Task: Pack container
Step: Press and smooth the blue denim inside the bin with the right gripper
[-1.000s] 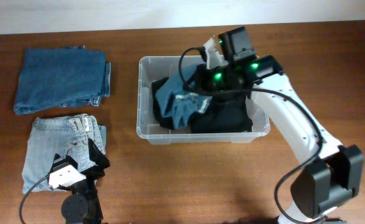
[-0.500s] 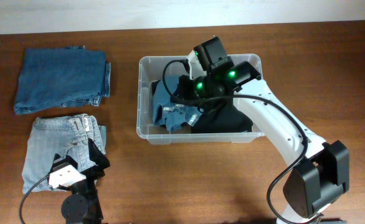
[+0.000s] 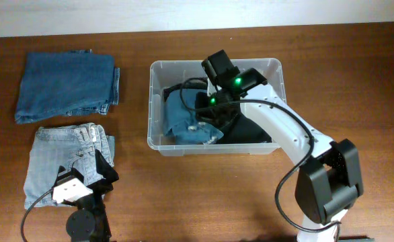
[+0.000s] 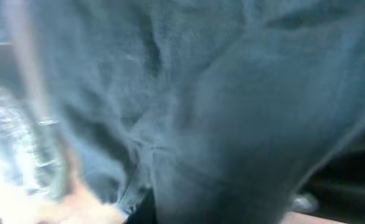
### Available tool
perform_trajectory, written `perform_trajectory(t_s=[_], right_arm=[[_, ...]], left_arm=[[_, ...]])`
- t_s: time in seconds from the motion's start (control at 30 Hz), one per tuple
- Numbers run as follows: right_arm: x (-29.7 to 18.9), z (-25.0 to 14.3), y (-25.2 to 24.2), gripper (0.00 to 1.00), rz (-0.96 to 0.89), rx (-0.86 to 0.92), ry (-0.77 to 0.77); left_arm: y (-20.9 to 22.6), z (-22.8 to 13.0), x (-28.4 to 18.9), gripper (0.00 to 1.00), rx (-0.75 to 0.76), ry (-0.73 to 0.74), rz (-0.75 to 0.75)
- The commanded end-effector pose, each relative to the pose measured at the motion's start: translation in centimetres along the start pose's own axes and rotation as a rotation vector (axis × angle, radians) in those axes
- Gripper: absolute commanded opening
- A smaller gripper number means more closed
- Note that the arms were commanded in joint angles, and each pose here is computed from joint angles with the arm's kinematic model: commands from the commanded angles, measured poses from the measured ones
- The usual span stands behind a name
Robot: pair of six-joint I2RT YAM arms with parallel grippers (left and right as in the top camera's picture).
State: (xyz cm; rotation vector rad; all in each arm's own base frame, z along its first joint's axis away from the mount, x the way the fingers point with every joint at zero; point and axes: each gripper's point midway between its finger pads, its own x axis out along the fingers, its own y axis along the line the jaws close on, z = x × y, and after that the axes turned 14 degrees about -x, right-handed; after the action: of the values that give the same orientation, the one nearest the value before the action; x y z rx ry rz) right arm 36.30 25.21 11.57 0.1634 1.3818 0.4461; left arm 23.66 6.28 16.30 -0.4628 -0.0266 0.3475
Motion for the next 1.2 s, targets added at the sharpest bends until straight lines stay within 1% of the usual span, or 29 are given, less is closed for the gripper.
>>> perform_trajectory(t_s=[0.0, 0.03, 0.07, 0.1, 0.13, 0.3, 0.43, 0.57, 0.6, 0.63, 0.7, 0.8, 0.87, 0.9, 1.07, 1.17], right_arm=[[0.5, 0.2, -3.1, 0.27, -0.181, -0.022, -0.017], [0.4, 0.1, -3.6, 0.34, -0.207, -0.029, -0.017], [0.4, 0.1, -3.8, 0.47, -0.221, -0.050, -0.016], [0.3, 0.0, -4.1, 0.54, -0.240, -0.065, -0.011], [0.1, -0.2, -4.7, 0.59, -0.273, -0.063, -0.006], [-1.4, -0.2, -6.0, 0.62, -0.374, -0.074, -0.004], [-4.2, 1.5, -4.6, 0.64, -0.360, -0.113, -0.052], [-7.9, 4.2, -1.7, 0.64, -0.295, -0.167, -0.151], [-8.6, 4.8, -0.9, 0.63, -0.271, -0.178, -0.176], [-9.3, 5.5, -0.2, 0.55, -0.249, -0.186, -0.207], [-9.2, 5.9, 0.1, 0.41, -0.243, -0.191, -0.222], [-7.5, 5.8, -0.3, 0.20, -0.251, -0.189, -0.191], [-6.0, 5.9, -0.6, 0.04, -0.257, -0.189, -0.167], [-4.3, 6.1, -0.6, 0.04, -0.259, -0.193, -0.148], [0.4, 6.1, 0.2, 0.04, -0.238, -0.215, -0.100], [3.1, 5.4, 0.2, 0.04, -0.246, -0.228, -0.053]], left_arm=[[0.3, 0.1, 0.0, 0.99, -0.003, -0.007, 0.014], [0.3, 0.1, 0.0, 0.99, -0.003, -0.007, 0.014], [0.3, 0.1, 0.0, 0.99, -0.003, -0.007, 0.014], [0.3, 0.1, 0.0, 0.99, -0.003, -0.007, 0.014], [0.3, 0.1, 0.0, 0.99, -0.003, -0.007, 0.014], [0.3, 0.1, 0.0, 0.99, -0.003, -0.007, 0.014], [0.3, 0.1, 0.0, 0.99, -0.003, -0.007, 0.014], [0.3, 0.1, 0.0, 1.00, -0.003, -0.007, 0.014], [0.3, 0.1, 0.0, 0.99, -0.003, -0.007, 0.014], [0.3, 0.1, 0.0, 0.99, -0.003, -0.007, 0.014], [0.3, 0.1, 0.0, 0.99, -0.003, -0.007, 0.014], [0.3, 0.1, 0.0, 0.99, -0.003, -0.007, 0.014], [0.3, 0.1, 0.0, 0.99, -0.003, -0.007, 0.014], [0.3, 0.1, 0.0, 0.99, -0.003, -0.007, 0.014], [0.3, 0.1, 0.0, 0.99, -0.003, -0.007, 0.014], [0.3, 0.1, 0.0, 0.99, -0.003, -0.007, 0.014]])
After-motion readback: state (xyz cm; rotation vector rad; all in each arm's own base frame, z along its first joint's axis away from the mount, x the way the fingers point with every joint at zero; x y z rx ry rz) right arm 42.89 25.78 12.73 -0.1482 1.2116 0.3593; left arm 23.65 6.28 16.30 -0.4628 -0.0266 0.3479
